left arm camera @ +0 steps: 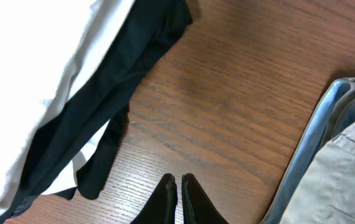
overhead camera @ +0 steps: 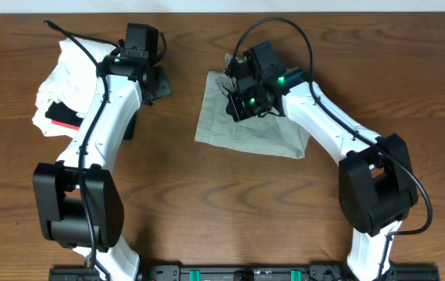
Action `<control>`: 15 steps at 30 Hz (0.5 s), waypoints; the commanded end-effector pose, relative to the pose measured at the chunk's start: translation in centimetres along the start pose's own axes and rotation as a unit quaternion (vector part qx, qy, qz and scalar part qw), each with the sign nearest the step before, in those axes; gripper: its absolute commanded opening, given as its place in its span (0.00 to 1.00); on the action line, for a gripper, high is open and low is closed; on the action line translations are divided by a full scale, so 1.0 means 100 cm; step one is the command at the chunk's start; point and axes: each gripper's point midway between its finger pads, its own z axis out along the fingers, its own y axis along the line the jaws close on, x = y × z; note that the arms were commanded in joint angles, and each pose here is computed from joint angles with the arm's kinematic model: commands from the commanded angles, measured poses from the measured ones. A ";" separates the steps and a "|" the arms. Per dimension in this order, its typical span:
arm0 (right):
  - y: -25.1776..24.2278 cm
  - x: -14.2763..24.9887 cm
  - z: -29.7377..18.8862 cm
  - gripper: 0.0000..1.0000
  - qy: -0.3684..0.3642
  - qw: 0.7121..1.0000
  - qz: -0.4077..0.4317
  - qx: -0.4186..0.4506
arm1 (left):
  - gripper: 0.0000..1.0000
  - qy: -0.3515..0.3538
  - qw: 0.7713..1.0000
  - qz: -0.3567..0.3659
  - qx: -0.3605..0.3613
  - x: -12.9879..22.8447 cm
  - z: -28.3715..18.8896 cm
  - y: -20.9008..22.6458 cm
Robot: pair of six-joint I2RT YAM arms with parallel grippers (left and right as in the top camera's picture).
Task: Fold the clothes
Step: 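Fold the right end of the strip leftward over the left half with the right gripper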
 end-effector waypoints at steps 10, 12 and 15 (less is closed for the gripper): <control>0.077 -0.021 -0.024 0.52 -0.020 0.973 -0.011 -0.228 | 0.08 0.012 0.999 0.008 0.041 0.005 -0.006 -0.013; 0.097 -0.030 -0.050 0.57 -0.038 0.946 -0.044 -0.318 | 0.08 0.022 0.998 0.008 0.055 0.009 -0.007 -0.017; 0.098 -0.046 -0.091 0.59 -0.069 0.917 -0.063 -0.387 | 0.08 0.033 0.998 0.009 0.054 0.014 -0.007 -0.016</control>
